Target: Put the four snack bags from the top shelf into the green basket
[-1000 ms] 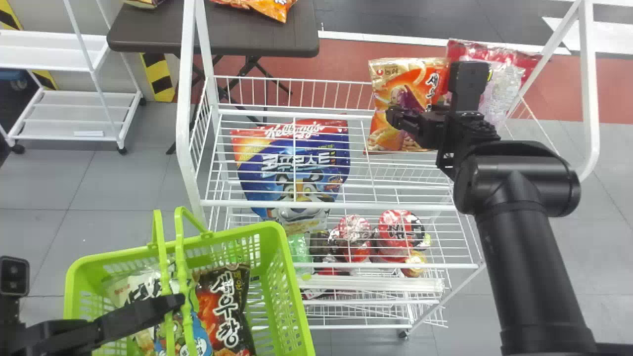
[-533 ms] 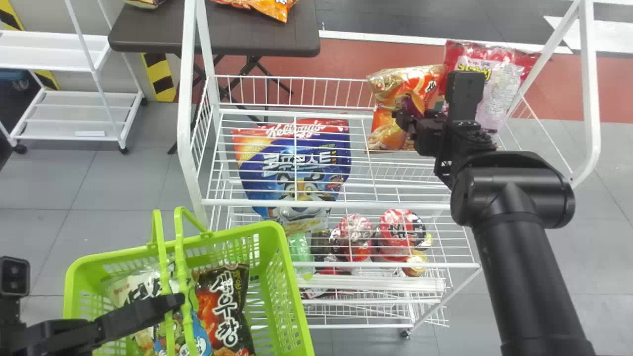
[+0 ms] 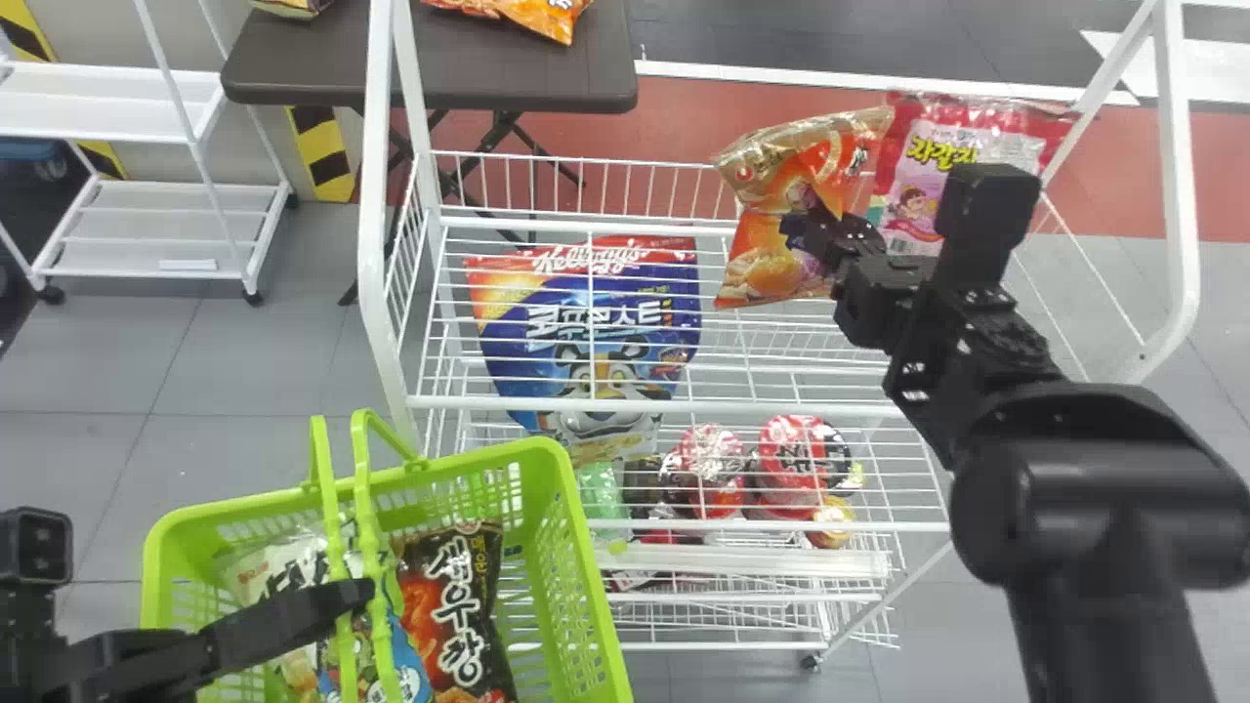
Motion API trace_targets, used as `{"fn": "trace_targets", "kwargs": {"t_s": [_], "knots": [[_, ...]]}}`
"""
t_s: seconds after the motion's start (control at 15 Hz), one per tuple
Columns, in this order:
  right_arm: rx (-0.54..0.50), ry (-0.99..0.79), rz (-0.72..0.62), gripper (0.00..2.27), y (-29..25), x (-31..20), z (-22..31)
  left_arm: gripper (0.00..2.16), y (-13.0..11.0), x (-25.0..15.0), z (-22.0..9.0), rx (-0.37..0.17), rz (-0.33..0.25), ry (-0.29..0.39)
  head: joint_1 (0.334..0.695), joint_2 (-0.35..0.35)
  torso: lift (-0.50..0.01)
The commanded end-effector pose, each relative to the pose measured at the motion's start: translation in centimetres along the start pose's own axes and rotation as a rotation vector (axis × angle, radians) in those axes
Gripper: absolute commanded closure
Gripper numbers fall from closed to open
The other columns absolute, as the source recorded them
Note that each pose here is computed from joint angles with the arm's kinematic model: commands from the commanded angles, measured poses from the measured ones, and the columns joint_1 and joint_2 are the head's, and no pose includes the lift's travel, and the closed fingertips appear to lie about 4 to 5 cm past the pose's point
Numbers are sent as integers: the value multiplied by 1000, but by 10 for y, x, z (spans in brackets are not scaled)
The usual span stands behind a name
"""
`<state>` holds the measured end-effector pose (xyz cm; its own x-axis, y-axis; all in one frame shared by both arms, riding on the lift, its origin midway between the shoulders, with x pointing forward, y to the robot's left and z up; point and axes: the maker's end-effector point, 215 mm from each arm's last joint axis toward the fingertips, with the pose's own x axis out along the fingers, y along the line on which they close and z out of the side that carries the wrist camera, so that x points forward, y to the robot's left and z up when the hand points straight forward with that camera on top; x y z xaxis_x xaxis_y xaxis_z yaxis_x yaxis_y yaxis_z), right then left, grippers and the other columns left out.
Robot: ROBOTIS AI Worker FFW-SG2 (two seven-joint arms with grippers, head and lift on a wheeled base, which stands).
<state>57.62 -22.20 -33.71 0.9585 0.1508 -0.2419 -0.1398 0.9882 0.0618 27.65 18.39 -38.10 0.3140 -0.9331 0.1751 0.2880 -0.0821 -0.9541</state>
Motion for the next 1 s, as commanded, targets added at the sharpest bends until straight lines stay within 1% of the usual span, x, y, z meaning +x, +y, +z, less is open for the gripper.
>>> {"fn": "trace_targets", "kwargs": {"t_s": [0.0,0.07,0.27,0.33,0.53,0.6,0.87,0.93], "knots": [[54,15,99,2256,45,-38,5,2145,-2,1,0,-1,-12,0,695,-63,0],[83,34,161,2256,69,-56,2,2145,-2,1,-1,-2,-12,-1,695,-33,0],[158,145,316,2256,136,-106,-19,2145,-1,1,-1,-2,-10,-1,695,29,0],[177,184,365,2256,159,-121,-30,2145,-1,1,-1,-6,-11,-2,695,80,0],[259,318,495,2256,209,-154,-64,2145,-1,1,-1,-4,-10,-1,695,157,0],[281,362,529,2256,220,-163,-74,2145,-1,1,-1,-4,-10,-1,695,209,0],[365,467,639,2256,258,-193,-100,2145,-1,2,-1,-5,-10,5,695,295,0],[370,498,653,2256,265,-198,-110,2145,-2,2,-1,-5,-12,8,695,314,0]]}}
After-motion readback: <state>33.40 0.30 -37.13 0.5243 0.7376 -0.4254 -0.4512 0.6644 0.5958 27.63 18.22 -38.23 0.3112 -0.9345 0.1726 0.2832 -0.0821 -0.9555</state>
